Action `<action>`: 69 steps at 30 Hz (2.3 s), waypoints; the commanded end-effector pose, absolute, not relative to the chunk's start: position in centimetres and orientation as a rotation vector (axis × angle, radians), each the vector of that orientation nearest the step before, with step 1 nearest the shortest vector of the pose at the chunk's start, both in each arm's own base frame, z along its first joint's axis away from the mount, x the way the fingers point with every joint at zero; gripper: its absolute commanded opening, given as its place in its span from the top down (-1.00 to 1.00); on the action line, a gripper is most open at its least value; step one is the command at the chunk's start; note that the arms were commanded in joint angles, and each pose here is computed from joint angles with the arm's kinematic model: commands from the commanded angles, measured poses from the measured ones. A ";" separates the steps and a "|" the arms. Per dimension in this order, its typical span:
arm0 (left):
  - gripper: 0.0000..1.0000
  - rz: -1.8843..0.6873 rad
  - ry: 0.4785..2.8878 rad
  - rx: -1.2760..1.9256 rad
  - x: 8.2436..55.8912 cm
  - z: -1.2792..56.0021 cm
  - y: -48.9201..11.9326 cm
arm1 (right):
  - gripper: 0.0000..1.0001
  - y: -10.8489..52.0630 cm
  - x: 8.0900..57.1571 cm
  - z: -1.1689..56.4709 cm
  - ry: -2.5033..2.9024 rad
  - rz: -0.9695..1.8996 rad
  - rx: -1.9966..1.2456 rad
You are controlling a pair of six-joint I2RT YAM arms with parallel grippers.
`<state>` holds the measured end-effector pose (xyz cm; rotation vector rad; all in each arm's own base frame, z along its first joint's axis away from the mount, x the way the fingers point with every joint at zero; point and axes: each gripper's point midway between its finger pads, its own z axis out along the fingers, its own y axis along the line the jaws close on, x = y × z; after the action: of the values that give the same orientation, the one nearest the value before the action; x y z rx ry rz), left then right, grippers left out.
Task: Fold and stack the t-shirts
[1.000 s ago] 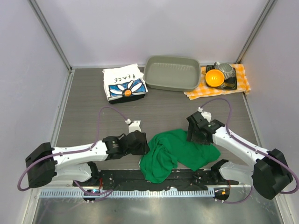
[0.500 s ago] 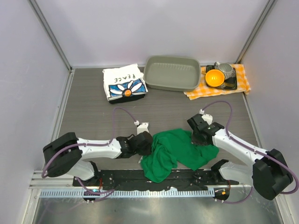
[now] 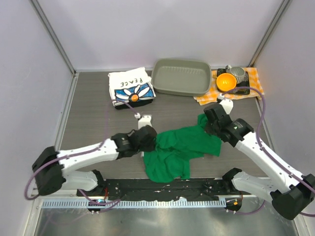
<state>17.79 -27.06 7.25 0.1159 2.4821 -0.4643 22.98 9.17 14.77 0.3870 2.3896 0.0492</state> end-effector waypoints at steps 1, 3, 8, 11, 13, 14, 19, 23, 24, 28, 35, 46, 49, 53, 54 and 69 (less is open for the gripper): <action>1.00 -0.330 2.264 -0.002 22.2 18.4 -21.3 | 0.98 7.9 26.3 25.0 2.123 0.020 0.364; 1.00 -0.285 2.213 -0.051 23.0 22.0 -18.3 | 0.98 7.6 27.1 28.0 2.076 -0.011 0.332; 0.99 -0.349 1.932 -0.152 22.5 36.2 -12.6 | 0.98 6.9 26.1 39.6 1.834 0.176 0.360; 1.00 -0.399 1.848 -0.192 20.2 40.1 -9.7 | 0.99 6.0 24.7 41.7 1.787 0.195 0.355; 0.99 -0.399 1.845 -0.193 19.4 40.1 -8.7 | 0.99 6.0 24.6 40.7 1.829 0.167 0.337; 1.00 -0.384 1.872 -0.184 19.4 38.8 -8.9 | 0.99 6.0 24.6 40.1 1.843 0.159 0.339; 0.99 -0.476 2.121 -0.149 18.0 28.0 -12.5 | 0.60 7.0 24.1 33.9 2.020 0.121 0.277; 1.00 -0.555 2.252 -0.279 16.5 17.9 -13.7 | -0.37 5.3 23.6 28.8 2.153 -0.088 0.285; 0.99 -0.532 2.288 -0.294 16.1 15.7 -13.5 | -0.47 5.3 23.7 28.2 2.157 -0.092 0.283; 0.20 -0.639 2.216 -0.212 16.2 19.9 -14.6 | -0.85 6.0 24.2 29.0 2.114 -0.028 0.293; 0.12 -0.865 2.068 -0.055 16.4 29.0 -18.0 | -0.89 8.3 26.4 27.9 2.148 0.005 0.242; 0.76 -0.302 2.257 -0.115 22.2 19.4 -16.5 | -0.77 13.5 25.1 16.8 2.413 0.187 0.079; 0.86 -0.242 2.300 -0.178 23.4 17.3 -15.5 | -0.71 13.9 22.9 15.6 2.466 0.242 0.041; 1.00 -0.220 2.337 -0.269 25.4 15.4 -14.6 | -0.65 11.9 19.7 14.2 2.535 0.169 0.092; 1.00 -0.226 2.337 -0.272 25.8 15.3 -14.7 | -0.64 11.4 19.0 14.1 2.526 0.180 0.136; 1.00 -0.336 2.319 -0.292 26.5 15.7 -16.0 | -0.21 8.3 12.2 9.5 2.682 0.130 0.375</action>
<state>25.89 -15.04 14.09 -0.2706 2.3833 -0.2282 13.14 8.36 9.96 0.3056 2.6442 0.1488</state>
